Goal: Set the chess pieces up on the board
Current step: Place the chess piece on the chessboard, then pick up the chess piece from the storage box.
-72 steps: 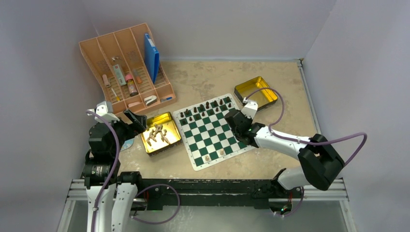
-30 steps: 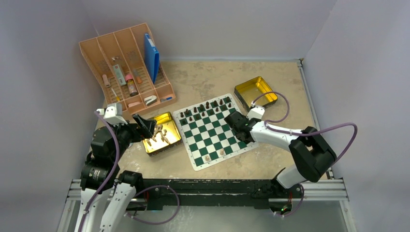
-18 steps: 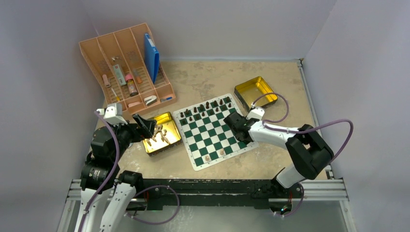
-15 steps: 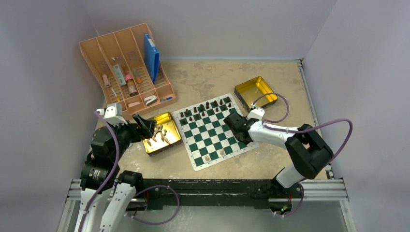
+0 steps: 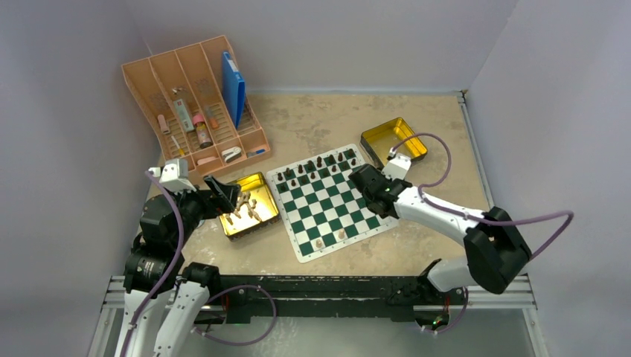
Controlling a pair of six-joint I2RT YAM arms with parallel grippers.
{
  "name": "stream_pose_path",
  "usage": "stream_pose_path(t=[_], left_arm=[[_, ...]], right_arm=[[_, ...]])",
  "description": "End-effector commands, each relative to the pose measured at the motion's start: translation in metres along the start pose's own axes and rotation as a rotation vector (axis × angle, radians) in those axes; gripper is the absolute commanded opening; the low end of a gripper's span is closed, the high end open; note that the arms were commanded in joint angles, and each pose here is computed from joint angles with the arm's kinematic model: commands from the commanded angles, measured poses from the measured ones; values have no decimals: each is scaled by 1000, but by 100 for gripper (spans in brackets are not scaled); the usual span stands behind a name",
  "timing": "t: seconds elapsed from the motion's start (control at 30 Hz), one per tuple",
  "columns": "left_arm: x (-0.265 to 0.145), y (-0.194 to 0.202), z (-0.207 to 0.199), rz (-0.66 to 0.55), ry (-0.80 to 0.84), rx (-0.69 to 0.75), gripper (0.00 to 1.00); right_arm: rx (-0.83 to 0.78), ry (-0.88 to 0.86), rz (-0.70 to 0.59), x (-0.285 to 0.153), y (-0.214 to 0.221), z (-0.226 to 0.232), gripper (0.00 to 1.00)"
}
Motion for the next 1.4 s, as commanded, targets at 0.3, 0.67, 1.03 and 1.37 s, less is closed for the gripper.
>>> stream_pose_path(t=[0.3,0.67,1.03,1.37], left_arm=[[8,-4,1,11,-23,5,89],[70,5,8,315,-132,27,58],[162,22,31,588,-316,99,44],[193,46,60,655,-500,87,27]], right_arm=[[-30,-787,-21,-91,-80,76,42],[-150,-964,-47,-113,-90,87,39],[-48,-1054,-180,-140,-101,31,37],[14,-1090,-219,-150,-102,6,34]])
Point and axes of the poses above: each gripper's point midway between its finger pads, its own x axis out along the fingers, its own z axis along the line the jaws close on, y = z × x, the point moved 9 cm from there along -x, back along the fingers, and after that the axes turned 7 degrees about x, right-handed, at the moved point
